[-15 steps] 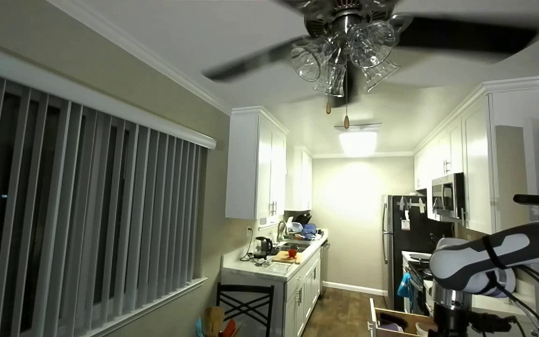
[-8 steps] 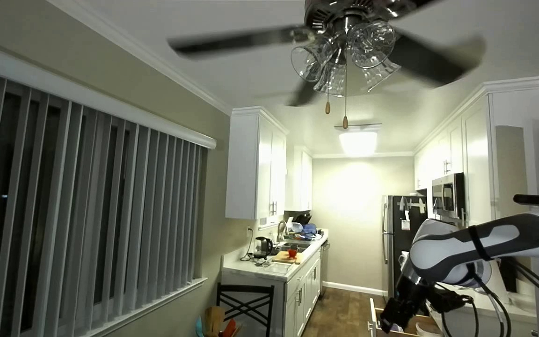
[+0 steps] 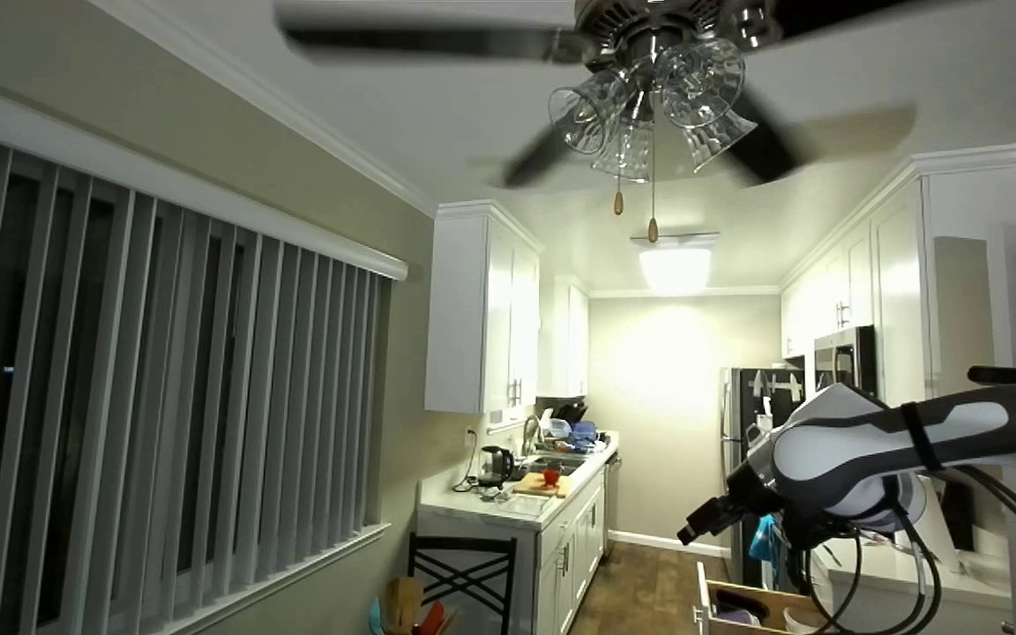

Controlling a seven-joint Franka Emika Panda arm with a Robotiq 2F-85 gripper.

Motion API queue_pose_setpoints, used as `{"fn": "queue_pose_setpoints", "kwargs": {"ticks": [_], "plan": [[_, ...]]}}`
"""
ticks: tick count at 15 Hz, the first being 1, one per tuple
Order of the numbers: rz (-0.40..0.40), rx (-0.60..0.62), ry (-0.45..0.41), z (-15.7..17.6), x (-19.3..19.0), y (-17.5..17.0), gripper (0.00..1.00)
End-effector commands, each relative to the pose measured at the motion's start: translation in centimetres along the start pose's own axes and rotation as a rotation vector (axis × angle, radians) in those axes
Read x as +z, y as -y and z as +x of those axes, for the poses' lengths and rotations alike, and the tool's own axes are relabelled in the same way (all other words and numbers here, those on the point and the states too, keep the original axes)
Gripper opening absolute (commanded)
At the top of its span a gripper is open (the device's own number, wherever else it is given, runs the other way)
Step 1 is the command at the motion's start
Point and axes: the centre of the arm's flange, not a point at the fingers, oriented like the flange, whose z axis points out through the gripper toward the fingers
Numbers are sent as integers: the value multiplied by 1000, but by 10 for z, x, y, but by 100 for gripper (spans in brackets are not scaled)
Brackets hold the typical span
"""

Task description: Turn on the lights on the chandelier.

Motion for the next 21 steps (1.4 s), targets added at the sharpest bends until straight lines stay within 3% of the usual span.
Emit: {"fn": "queue_pose_setpoints", "kwargs": {"ticks": [1,6,13,14,21], "plan": [[17,-104,-165,2,-47,27,100],[62,-203,-401,21,-89,67,100],[34,-130,-832,90,-172,127,100],[67,-153,-753,74,-165,114,100],[67,-144,-758,75,-165,113,100]]}}
